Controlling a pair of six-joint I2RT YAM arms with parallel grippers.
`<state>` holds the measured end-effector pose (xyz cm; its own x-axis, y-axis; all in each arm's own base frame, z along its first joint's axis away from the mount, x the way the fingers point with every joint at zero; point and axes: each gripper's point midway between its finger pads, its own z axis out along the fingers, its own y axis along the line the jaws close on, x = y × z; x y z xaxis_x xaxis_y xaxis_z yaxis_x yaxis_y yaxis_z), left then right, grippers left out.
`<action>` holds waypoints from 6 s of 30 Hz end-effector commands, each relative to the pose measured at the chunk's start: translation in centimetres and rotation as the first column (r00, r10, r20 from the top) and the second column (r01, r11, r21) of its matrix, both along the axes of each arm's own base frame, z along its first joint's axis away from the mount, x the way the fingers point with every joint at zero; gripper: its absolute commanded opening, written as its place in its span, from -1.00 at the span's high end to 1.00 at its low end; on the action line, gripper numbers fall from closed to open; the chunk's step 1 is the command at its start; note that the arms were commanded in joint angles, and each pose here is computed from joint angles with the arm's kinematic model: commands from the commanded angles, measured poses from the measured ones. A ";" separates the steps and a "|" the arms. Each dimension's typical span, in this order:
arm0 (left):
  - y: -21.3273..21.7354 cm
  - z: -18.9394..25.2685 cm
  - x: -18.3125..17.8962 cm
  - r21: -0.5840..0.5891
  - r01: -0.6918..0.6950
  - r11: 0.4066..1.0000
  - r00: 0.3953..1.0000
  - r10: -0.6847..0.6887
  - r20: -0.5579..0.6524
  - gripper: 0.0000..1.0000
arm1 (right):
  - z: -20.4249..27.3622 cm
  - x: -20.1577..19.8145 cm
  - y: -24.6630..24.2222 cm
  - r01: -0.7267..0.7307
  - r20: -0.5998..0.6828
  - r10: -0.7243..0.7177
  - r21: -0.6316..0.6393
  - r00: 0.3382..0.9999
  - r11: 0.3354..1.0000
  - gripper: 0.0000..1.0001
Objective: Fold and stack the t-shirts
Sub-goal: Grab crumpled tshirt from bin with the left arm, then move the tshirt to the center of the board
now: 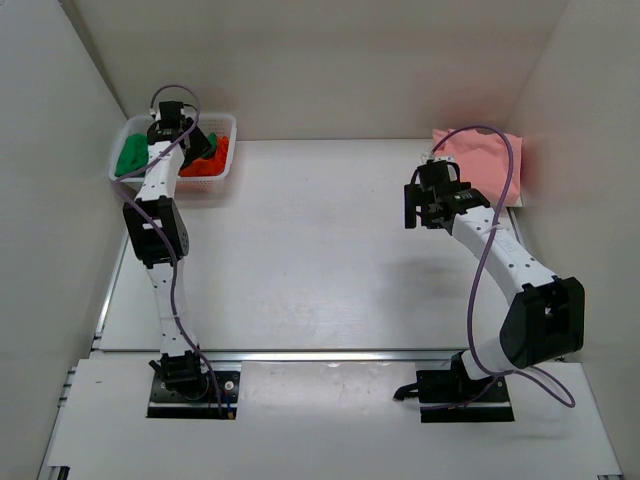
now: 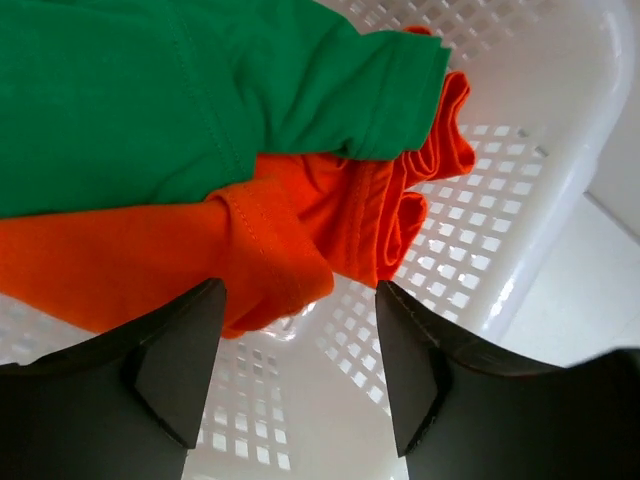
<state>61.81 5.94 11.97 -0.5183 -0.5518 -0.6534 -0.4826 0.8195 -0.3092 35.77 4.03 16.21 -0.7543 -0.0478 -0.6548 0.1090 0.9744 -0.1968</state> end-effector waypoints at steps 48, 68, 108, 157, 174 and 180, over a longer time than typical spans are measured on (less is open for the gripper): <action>-26.8 29.1 -25.4 -0.117 0.724 0.680 0.606 -0.547 0.578 1.00 | 1.8 -4.2 5.6 -0.128 0.148 0.084 0.315 0.985 0.940 -0.98; -26.2 39.3 -34.8 -0.084 0.932 0.353 0.286 -0.572 0.769 1.00 | 3.2 -5.0 12.8 -0.373 0.261 0.271 0.553 0.927 0.745 -0.67; -26.2 27.8 -33.5 -0.249 0.865 0.435 0.487 -0.608 0.628 1.00 | 6.5 -10.0 26.1 -0.765 0.612 0.482 0.363 0.627 0.532 -0.34; -28.4 41.9 -44.8 -0.028 0.996 -0.087 -0.019 -0.496 0.868 1.00 | 45.9 -7.1 -1.8 -0.271 0.946 0.223 -0.156 0.235 0.950 1.00; -15.8 21.3 -20.4 -0.315 0.638 0.702 0.710 -0.378 0.595 -0.01 | 20.4 22.7 5.0 -0.095 0.630 0.106 -0.050 0.769 0.994 -0.20; -22.3 11.7 -29.3 -0.388 0.671 0.632 0.741 -0.552 0.382 -0.13 | 13.8 12.5 2.2 -0.100 0.429 0.056 0.079 0.901 0.992 -0.09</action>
<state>37.75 -13.34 29.44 -0.6140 -0.5520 -0.5642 0.2447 0.5465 -0.8009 53.66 8.65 23.01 -0.4985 -0.1509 -0.8537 -0.0086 0.9855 -0.1692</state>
